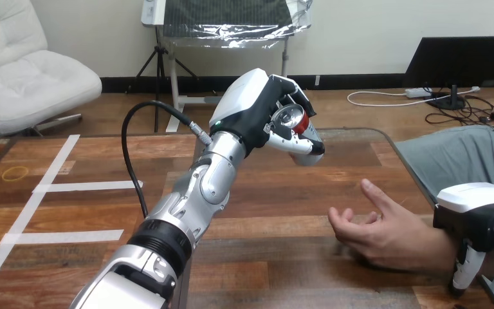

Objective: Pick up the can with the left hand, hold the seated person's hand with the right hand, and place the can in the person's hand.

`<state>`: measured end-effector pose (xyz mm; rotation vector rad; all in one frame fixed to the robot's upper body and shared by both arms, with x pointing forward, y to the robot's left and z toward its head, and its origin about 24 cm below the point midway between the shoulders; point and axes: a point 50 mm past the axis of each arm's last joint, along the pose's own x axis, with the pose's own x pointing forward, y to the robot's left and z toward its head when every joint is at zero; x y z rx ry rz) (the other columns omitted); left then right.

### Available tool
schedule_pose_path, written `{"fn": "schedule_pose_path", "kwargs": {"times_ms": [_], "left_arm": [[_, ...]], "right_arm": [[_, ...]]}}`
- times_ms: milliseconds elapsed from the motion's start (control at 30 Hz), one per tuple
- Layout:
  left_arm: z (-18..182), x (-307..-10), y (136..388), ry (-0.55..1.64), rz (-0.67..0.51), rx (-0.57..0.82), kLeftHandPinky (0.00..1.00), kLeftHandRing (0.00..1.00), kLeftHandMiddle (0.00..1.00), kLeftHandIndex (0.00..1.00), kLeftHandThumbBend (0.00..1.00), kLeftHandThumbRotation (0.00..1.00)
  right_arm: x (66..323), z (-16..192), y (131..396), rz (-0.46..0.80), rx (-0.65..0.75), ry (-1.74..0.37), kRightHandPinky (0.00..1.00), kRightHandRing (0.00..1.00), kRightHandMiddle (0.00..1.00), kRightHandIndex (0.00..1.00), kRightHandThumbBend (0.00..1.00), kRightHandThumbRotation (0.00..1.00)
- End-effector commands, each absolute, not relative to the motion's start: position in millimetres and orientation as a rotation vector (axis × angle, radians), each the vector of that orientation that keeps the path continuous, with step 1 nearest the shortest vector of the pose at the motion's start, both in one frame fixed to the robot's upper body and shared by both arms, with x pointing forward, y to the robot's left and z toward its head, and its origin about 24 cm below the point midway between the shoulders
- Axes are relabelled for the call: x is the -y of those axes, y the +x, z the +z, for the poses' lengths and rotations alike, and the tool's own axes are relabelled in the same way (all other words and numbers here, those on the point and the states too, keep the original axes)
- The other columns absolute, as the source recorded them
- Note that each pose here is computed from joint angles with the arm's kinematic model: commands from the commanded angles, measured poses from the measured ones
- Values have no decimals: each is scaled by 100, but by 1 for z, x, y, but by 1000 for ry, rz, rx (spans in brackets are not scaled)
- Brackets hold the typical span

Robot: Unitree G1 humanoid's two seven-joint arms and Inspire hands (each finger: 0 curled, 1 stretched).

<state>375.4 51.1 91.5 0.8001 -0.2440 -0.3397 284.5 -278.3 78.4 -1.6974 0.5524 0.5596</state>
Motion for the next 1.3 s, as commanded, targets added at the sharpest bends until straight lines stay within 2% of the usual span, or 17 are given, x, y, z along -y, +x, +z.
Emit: {"fn": "schedule_pose_path", "kwargs": {"times_ms": [0, 367, 967, 1267], "left_arm": [[129, -43, 385, 807, -312, 369, 39, 43, 48, 48, 68, 0], [130, -42, 385, 808, -315, 380, 38, 42, 48, 48, 69, 0], [131, -32, 382, 804, -351, 389, 38, 42, 48, 47, 70, 0], [131, -22, 379, 791, -392, 391, 38, 42, 47, 47, 68, 0]], "right_arm": [[284, 122, 297, 387, -403, -1708, 10, 18, 28, 33, 68, 0], [285, 138, 299, 340, -336, -1710, 9, 17, 27, 30, 71, 0], [279, 170, 305, 270, -268, -1749, 15, 24, 33, 37, 75, 0], [275, 184, 308, 246, -223, -1747, 15, 22, 31, 34, 75, 0]]}}
